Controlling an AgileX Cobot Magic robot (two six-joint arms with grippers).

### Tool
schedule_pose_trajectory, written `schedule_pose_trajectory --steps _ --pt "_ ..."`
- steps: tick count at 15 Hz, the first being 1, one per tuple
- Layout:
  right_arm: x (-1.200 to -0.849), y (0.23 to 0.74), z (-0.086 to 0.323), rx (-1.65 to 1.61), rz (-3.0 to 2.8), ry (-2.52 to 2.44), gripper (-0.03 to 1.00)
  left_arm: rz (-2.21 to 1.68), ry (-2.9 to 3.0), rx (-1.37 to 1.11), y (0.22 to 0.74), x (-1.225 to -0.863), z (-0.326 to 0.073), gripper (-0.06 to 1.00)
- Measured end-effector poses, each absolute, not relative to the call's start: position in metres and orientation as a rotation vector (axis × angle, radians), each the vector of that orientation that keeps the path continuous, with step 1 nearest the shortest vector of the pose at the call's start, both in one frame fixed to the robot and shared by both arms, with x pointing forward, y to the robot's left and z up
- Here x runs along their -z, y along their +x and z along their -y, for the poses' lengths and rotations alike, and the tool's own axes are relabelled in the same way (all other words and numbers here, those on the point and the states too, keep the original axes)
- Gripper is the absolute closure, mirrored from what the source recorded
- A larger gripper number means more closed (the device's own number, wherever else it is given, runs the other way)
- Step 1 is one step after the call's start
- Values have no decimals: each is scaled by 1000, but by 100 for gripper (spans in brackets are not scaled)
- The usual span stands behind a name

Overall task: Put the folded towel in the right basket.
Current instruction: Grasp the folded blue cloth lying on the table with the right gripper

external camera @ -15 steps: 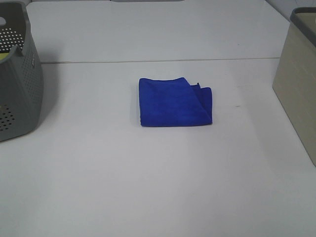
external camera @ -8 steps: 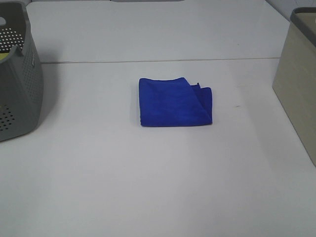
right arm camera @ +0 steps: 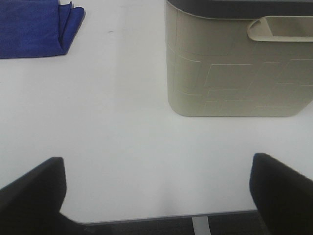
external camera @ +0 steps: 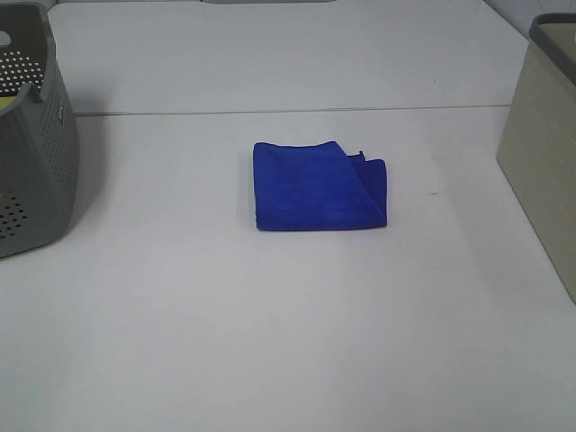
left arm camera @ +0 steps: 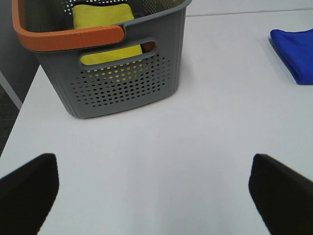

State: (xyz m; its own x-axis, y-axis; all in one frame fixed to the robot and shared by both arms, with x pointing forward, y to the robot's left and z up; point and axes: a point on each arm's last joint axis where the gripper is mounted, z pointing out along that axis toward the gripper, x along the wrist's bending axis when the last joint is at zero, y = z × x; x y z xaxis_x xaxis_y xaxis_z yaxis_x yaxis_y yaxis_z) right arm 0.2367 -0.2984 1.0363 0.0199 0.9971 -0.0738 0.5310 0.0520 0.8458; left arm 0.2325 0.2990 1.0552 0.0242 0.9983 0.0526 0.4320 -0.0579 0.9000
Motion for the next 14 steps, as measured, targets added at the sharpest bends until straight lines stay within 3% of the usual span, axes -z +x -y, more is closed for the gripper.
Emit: schedule_pose_trajectory --steps 14 --pt "-1036 237 298 -812 -1604 1570 -1 -1478 1606 -1013 232 -1055 -299 -3"
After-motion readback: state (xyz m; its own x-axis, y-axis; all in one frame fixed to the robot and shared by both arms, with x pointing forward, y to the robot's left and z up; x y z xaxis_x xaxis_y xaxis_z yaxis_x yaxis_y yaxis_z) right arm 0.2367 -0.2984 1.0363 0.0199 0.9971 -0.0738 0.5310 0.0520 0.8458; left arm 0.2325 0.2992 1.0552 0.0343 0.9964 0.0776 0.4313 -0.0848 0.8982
